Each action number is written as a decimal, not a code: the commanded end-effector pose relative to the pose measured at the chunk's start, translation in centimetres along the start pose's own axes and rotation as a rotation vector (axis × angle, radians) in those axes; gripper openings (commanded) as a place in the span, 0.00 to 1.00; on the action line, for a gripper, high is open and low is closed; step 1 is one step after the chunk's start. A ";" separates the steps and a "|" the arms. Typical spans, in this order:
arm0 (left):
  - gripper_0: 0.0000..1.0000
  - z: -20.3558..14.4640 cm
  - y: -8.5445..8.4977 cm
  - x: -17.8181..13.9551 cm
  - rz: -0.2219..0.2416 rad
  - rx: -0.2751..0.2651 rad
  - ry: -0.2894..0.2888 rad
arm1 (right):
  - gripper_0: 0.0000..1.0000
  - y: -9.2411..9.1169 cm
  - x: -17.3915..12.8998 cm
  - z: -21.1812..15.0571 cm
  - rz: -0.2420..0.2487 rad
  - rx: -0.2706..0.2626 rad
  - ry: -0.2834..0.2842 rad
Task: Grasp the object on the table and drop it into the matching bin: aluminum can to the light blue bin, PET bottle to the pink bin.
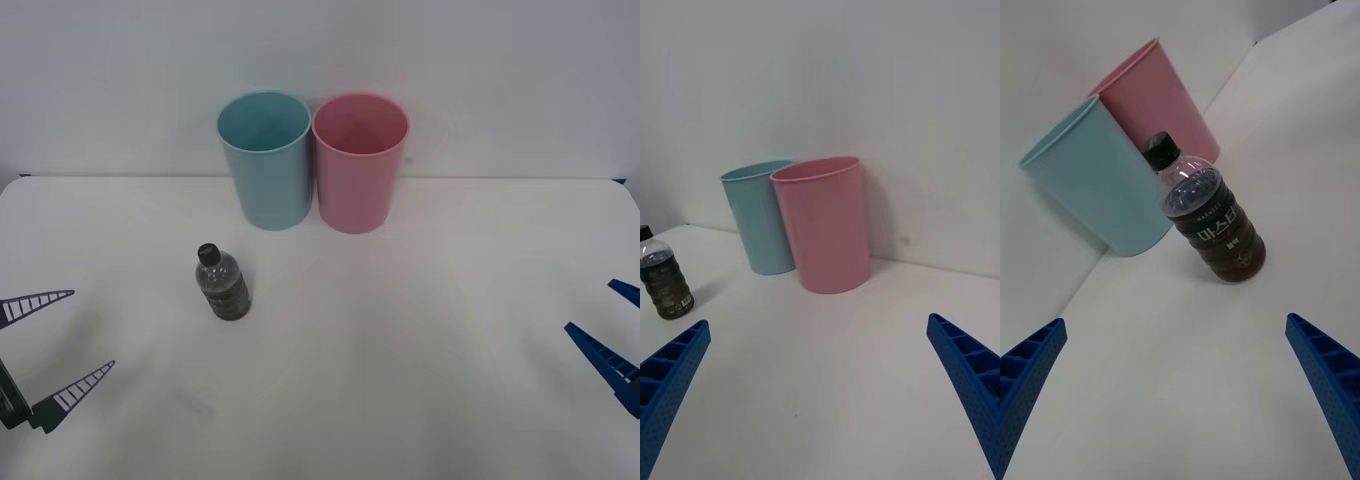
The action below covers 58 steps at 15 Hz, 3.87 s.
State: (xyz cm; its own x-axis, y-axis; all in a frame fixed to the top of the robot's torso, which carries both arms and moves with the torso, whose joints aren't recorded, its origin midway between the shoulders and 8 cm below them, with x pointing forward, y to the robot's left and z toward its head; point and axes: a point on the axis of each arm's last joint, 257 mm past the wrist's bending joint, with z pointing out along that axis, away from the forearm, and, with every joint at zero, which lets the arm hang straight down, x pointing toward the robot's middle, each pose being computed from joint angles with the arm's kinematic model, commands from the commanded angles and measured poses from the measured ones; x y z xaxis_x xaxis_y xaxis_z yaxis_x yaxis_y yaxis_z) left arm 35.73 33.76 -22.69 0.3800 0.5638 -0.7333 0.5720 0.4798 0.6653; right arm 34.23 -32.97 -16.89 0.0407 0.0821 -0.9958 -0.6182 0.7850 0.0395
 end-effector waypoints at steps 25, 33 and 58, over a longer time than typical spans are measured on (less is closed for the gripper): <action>1.00 0.9 0.5 -0.4 -0.579 -0.047 -0.038 | 1.00 0.0 0.0 0.0 0.000 0.000 0.000; 1.00 2.3 0.0 1.0 -0.627 -0.089 -0.002 | 1.00 0.0 0.0 0.0 0.000 0.000 0.000; 1.00 18.8 -2.3 1.7 -0.675 -0.023 -0.008 | 1.00 0.0 0.0 0.0 0.000 0.000 0.000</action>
State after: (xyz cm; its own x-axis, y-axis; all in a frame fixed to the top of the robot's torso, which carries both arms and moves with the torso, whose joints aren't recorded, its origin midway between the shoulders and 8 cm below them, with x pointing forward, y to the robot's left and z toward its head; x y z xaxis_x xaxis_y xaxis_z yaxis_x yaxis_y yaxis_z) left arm 48.47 21.26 -27.99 -0.0485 0.1304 -0.9903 0.6667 0.7425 0.0651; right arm 34.22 -32.97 -16.89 0.0406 0.0821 -0.9958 -0.6182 0.7850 0.0395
